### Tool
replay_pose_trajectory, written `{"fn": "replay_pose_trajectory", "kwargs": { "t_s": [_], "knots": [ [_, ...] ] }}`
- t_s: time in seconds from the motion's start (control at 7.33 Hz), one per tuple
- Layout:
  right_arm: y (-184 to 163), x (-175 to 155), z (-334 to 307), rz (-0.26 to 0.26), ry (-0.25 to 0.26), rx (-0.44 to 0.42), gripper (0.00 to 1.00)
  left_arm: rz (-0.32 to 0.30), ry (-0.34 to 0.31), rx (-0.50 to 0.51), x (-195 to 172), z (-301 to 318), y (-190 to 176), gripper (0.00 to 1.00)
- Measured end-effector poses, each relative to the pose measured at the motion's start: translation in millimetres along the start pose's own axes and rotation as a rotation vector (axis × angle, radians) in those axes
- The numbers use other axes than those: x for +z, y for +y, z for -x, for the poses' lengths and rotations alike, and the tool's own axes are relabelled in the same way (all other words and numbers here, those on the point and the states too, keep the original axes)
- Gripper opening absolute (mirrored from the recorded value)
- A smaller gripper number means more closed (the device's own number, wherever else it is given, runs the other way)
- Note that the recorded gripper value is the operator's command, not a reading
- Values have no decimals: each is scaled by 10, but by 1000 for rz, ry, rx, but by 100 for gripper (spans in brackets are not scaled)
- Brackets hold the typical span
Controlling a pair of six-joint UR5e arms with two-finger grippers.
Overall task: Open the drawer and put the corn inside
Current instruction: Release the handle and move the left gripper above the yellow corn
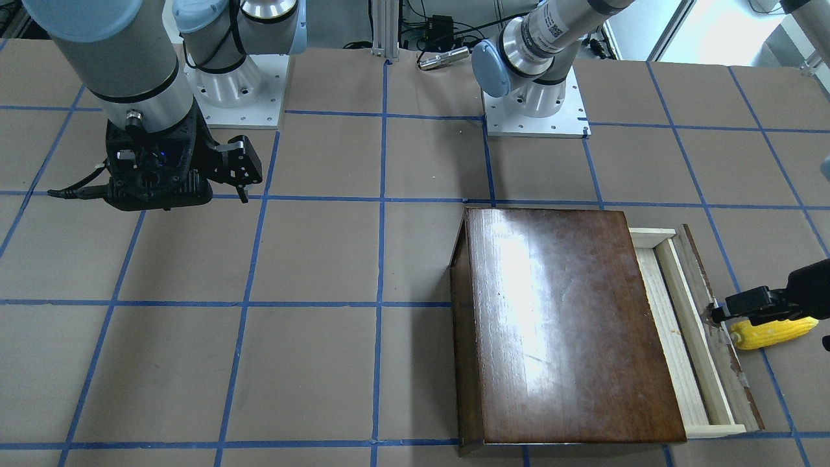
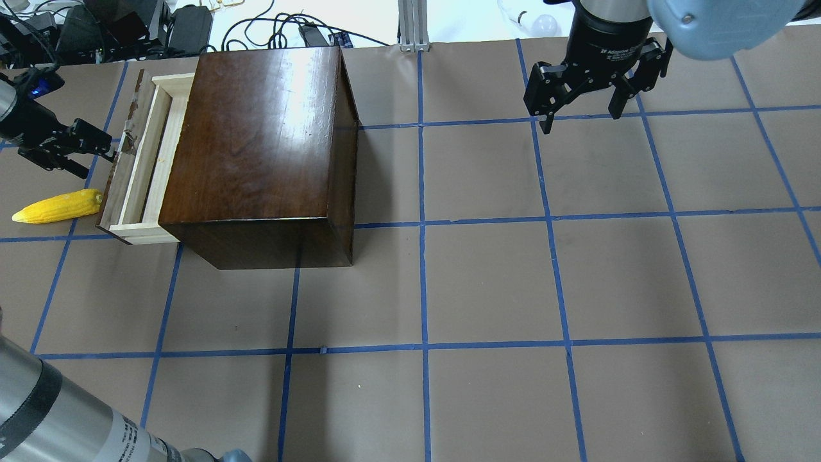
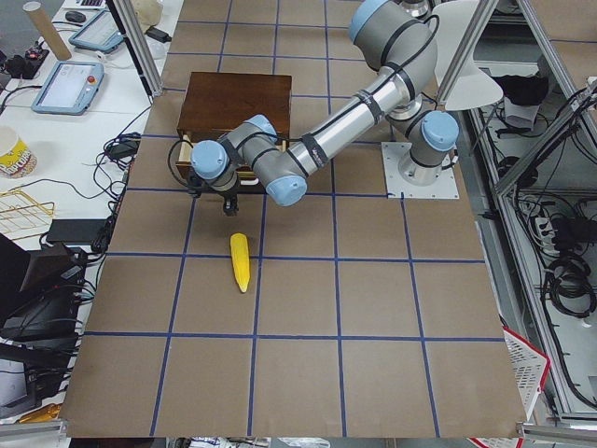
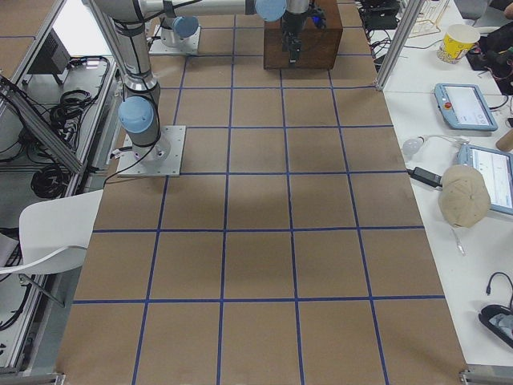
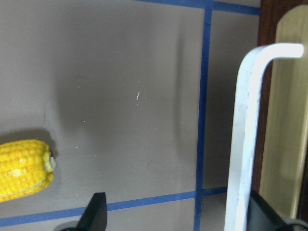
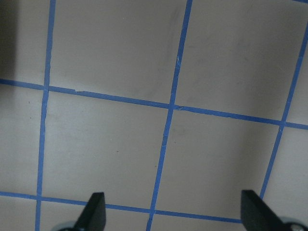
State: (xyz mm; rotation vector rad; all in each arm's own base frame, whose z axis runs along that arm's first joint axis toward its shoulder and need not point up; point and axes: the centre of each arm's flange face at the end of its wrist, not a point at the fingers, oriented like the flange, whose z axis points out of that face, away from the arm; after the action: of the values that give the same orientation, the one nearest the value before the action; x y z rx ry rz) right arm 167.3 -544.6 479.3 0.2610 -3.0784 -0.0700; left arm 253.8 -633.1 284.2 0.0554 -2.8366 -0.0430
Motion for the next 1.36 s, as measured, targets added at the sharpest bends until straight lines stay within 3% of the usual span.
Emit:
{"fn": "replay_pose_trajectory", "kwargs": {
  "t_s": [0.68, 1.09, 1.36],
  "knots": [
    [0, 0, 0, 0, 0, -1, 100, -15, -21, -10, -166, 129, 36, 100],
    [0, 0, 0, 0, 0, -1, 100, -2, -109, 57, -369, 273, 32, 100],
    [0, 0, 0, 0, 0, -1, 100, 44, -202, 203, -397, 439, 46, 100]
  ]
}}
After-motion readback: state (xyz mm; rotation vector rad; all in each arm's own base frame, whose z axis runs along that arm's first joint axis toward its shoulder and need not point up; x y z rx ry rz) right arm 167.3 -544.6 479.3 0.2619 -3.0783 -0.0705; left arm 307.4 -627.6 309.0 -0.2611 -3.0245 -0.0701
